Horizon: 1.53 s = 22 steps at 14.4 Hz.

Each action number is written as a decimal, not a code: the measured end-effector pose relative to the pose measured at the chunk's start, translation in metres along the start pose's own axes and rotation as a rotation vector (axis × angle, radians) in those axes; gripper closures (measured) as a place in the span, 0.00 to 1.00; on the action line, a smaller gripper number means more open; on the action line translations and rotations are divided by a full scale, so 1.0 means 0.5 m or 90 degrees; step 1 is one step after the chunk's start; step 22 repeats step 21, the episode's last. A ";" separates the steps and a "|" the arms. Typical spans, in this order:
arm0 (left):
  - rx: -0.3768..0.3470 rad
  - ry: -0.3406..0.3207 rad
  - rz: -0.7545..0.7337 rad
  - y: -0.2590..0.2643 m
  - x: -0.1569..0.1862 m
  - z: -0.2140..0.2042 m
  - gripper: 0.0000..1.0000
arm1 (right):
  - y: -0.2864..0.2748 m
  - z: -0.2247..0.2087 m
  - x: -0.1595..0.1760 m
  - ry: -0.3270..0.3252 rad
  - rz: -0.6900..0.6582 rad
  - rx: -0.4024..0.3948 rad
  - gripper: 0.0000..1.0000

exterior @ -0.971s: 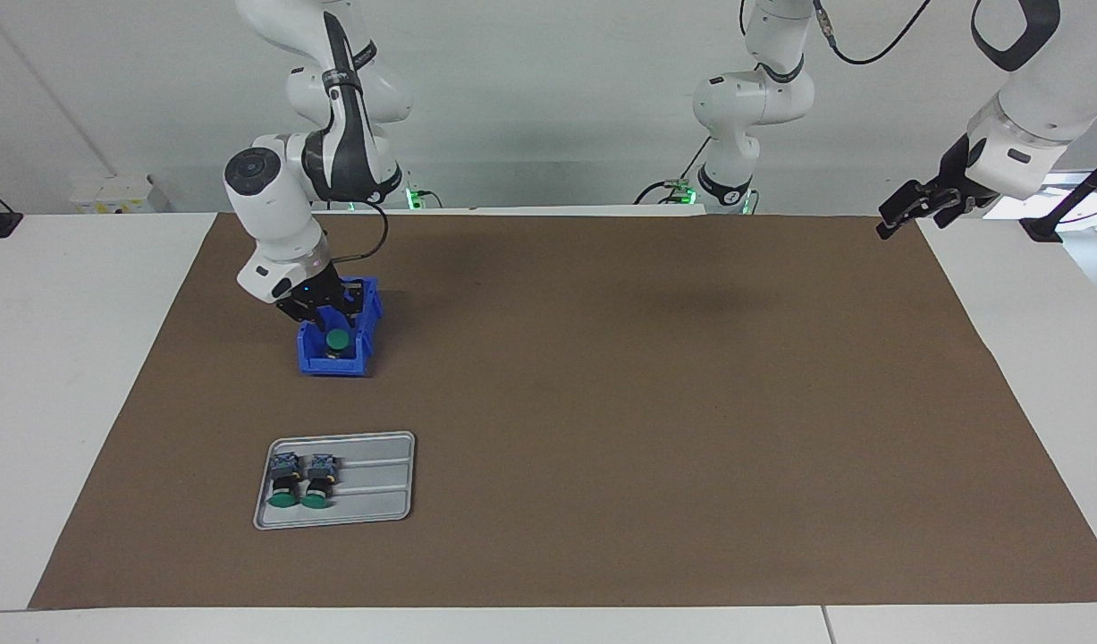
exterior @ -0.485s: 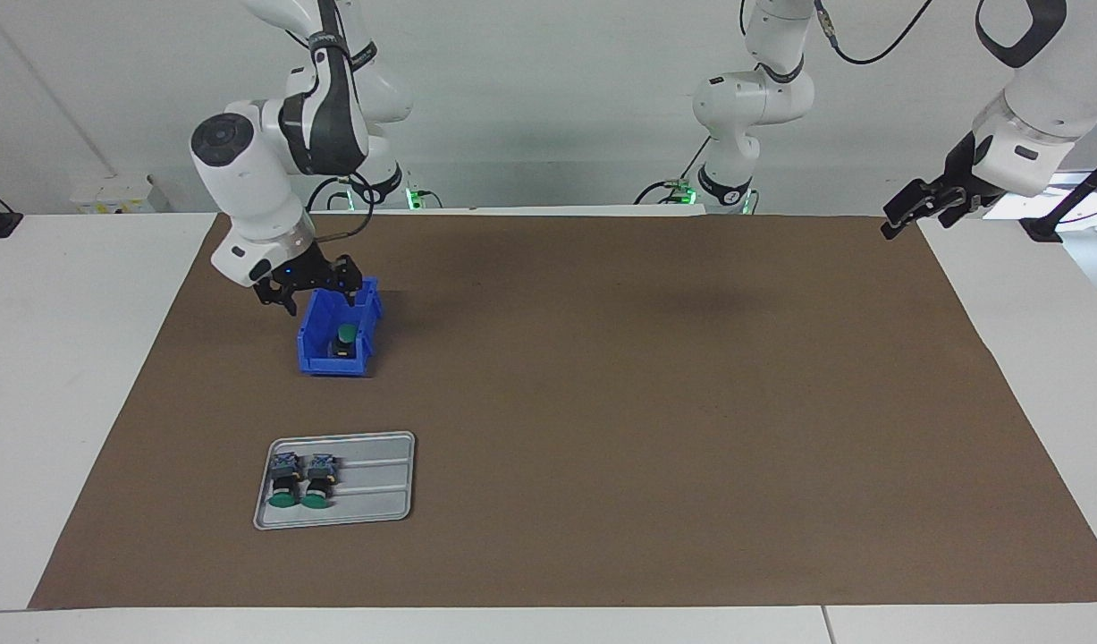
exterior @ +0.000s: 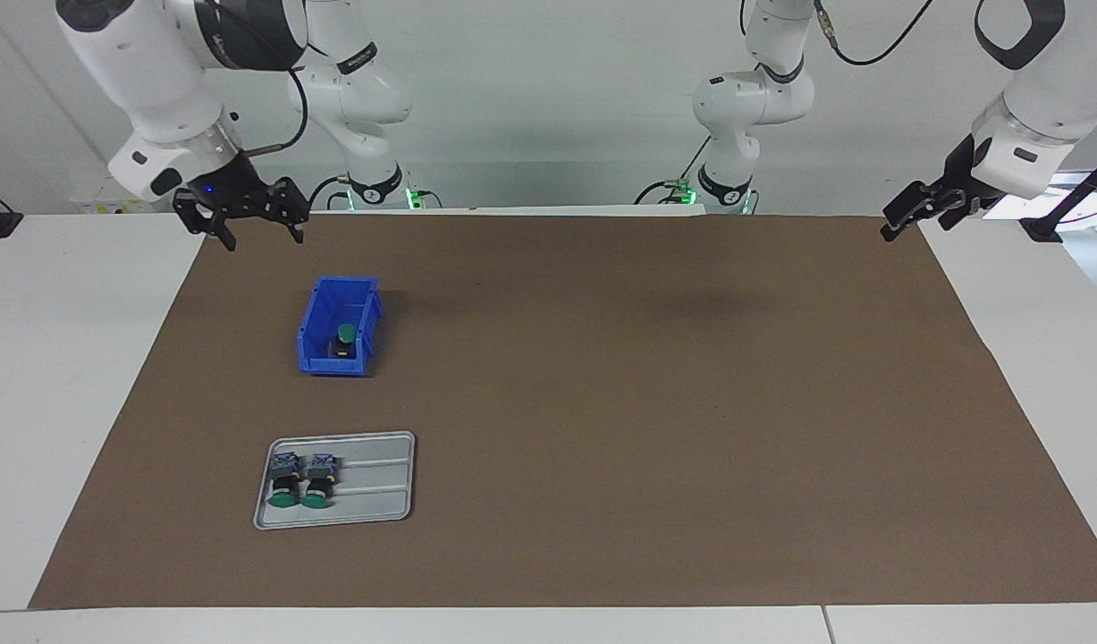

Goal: Place and press button with both arms

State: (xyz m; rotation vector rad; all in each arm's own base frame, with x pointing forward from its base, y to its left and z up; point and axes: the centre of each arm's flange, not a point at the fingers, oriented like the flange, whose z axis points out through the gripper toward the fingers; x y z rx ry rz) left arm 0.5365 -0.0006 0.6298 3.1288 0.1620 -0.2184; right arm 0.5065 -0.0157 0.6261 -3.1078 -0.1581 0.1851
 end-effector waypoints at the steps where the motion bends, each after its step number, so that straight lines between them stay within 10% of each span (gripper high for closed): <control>1: 0.000 0.000 0.000 0.000 0.000 0.000 0.00 | 0.000 -0.031 -0.003 -0.011 -0.001 0.002 0.00; 22: 0.001 -0.001 0.035 0.011 -0.001 0.000 0.00 | 0.039 -0.047 0.039 -0.024 0.017 -0.008 0.00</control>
